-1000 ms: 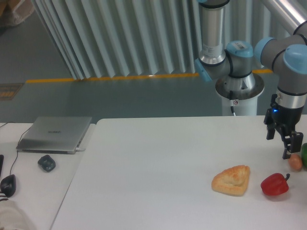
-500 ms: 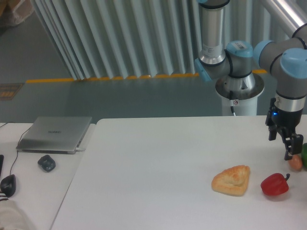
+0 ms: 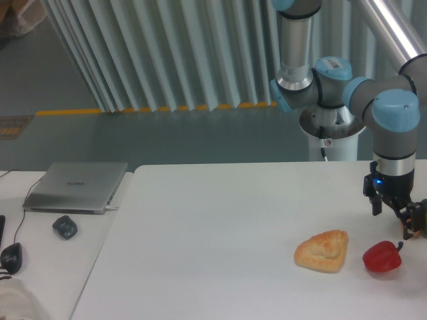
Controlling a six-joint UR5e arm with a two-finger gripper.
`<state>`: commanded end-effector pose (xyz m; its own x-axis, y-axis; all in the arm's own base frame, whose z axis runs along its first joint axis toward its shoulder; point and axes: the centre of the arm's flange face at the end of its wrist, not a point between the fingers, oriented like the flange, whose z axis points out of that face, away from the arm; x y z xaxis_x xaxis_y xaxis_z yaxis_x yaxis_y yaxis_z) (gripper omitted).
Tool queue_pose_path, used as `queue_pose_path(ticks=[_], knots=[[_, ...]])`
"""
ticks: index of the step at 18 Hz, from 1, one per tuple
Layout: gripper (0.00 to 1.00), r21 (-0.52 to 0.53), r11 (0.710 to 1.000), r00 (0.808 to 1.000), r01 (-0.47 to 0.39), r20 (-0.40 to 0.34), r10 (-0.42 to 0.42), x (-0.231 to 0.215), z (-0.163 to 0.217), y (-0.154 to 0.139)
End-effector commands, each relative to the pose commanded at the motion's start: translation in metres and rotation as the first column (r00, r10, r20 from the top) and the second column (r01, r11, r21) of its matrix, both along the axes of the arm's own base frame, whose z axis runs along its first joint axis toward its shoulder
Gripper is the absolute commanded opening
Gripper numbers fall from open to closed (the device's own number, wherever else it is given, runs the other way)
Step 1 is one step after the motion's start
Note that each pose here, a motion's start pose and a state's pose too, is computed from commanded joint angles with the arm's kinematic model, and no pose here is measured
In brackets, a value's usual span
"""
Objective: Place the red peppers in a basket
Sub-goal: 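Position the gripper fingers around the red bell pepper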
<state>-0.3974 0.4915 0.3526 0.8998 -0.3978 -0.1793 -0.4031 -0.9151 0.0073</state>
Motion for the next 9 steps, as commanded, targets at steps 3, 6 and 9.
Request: queue_pose_path(ticks=[3, 6, 9], knots=[[1.0, 0.033, 0.999, 0.999, -0.016, -0.028, 0.017, -0.0007, -0.009, 0.0094], [1.0, 0.001, 0.996, 0.996, 0.086, -0.036, -0.086, 0.0008, -0.011, 0.0073], [1.0, -0.018, 0.996, 0.996, 0.082, -0.042, -0.083, 0.0037, -0.0137, 0.0022]])
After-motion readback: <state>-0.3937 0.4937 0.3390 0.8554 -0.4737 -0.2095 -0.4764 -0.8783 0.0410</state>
